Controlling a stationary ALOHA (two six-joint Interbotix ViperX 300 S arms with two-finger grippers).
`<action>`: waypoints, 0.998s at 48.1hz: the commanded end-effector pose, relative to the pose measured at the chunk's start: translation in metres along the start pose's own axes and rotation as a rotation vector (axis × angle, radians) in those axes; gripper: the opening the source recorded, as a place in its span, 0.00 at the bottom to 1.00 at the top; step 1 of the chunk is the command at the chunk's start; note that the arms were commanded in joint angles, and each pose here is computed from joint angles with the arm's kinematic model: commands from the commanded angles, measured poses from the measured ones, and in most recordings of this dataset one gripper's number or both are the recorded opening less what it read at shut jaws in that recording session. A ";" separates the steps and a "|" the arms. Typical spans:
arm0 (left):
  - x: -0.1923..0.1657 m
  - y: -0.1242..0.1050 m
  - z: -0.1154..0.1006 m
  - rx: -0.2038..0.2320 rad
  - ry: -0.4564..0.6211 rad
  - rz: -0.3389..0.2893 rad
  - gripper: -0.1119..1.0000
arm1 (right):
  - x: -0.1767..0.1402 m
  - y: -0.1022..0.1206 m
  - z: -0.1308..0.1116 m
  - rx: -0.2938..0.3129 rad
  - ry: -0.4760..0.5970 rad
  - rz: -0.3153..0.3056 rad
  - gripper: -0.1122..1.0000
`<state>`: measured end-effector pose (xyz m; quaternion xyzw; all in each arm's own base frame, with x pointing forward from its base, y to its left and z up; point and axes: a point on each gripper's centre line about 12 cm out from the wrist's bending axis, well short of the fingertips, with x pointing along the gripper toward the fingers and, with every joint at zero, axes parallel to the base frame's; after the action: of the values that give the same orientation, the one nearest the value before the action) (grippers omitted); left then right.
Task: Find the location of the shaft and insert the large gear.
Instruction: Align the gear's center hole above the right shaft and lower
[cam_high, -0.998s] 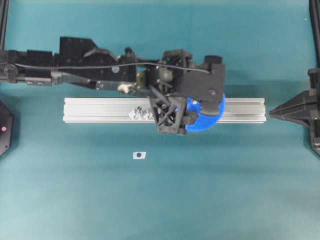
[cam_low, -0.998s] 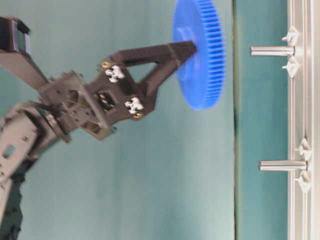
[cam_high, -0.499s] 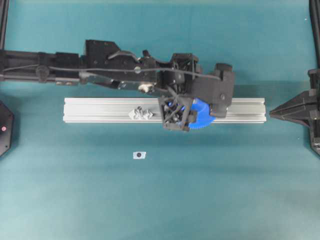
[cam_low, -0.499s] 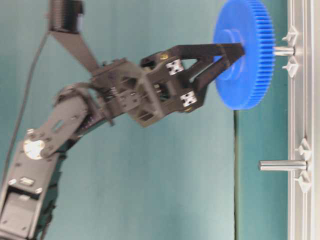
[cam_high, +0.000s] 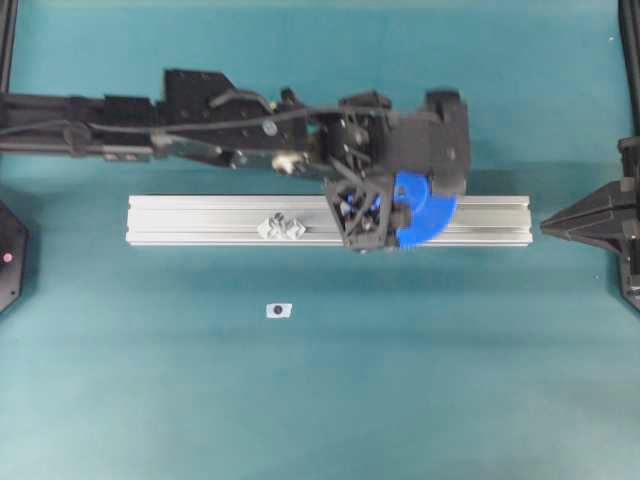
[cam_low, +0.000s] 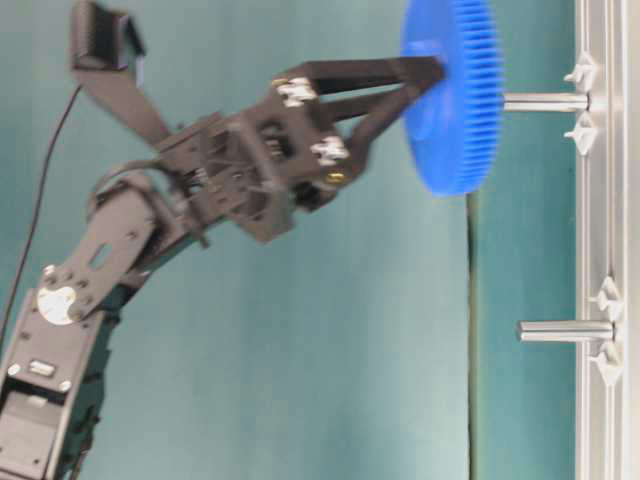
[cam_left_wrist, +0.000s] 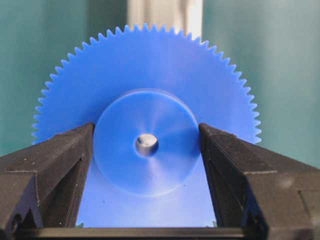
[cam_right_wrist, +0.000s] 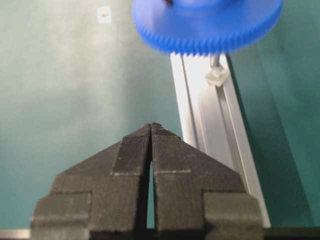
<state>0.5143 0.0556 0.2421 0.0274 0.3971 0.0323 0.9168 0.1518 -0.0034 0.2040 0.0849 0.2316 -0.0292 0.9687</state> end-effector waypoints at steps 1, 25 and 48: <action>-0.029 0.011 0.019 -0.021 -0.069 0.021 0.74 | 0.000 0.000 0.003 0.014 -0.010 -0.003 0.12; -0.004 0.010 0.001 -0.068 0.021 0.012 0.74 | -0.001 -0.001 0.004 0.019 -0.016 -0.004 0.12; 0.024 0.004 -0.015 -0.090 0.019 0.006 0.74 | 0.000 -0.001 0.003 0.020 -0.013 -0.005 0.12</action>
<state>0.5169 0.0647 0.2035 -0.0153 0.4191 0.0552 0.9061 0.1510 -0.0043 0.2039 0.0901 0.2289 -0.0331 0.9687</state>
